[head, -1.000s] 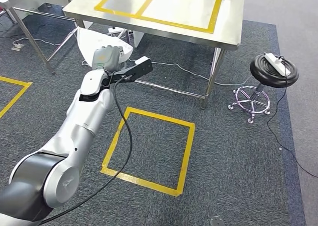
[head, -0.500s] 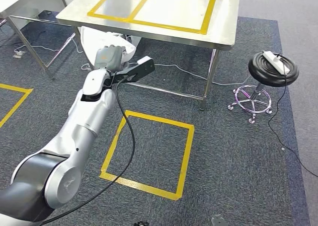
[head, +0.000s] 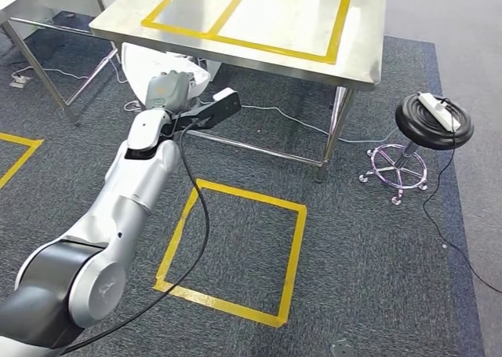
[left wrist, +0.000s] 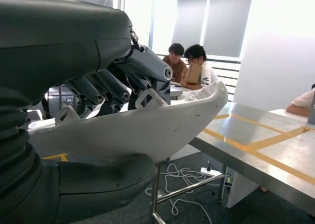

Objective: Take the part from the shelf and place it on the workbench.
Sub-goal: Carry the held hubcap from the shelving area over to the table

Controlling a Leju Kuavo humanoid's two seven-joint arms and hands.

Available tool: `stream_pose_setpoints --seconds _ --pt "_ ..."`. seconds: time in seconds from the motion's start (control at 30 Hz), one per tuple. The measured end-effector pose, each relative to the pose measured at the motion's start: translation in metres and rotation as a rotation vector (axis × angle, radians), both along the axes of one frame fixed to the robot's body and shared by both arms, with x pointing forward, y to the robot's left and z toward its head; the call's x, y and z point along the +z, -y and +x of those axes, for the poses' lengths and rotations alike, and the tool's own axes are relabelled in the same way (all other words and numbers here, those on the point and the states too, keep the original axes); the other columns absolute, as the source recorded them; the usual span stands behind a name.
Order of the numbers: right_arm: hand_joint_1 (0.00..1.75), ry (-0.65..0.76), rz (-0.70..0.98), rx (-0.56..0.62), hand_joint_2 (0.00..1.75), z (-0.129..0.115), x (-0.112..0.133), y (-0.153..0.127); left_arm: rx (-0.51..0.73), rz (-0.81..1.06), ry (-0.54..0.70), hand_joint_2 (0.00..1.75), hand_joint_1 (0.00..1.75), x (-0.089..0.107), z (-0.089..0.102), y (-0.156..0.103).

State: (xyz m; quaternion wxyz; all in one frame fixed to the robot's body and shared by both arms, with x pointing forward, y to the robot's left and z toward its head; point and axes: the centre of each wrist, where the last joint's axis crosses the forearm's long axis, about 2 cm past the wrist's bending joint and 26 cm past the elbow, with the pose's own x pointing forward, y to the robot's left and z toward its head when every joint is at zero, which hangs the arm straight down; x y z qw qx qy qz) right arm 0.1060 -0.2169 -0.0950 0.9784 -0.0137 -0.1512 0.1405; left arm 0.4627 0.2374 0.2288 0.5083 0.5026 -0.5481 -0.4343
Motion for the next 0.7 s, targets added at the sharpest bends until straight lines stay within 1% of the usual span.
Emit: stream_pose_setpoints --seconds 0.4,0.57,0.7 --pt "0.00 0.001 0.000 0.000 0.00 0.0005 0.0001 0.0000 0.000 0.000 0.007 1.75 1.75 0.0034 0.0013 -0.0001" --pt "0.00 0.001 0.001 0.000 0.00 0.0002 0.0000 0.0000 0.003 0.003 -0.005 1.75 1.75 -0.0022 -0.0006 -0.0021" --pt "0.00 0.002 0.001 0.000 0.00 0.0009 0.0002 -0.0001 0.004 0.004 0.002 1.75 1.75 0.0010 0.0008 -0.0026"
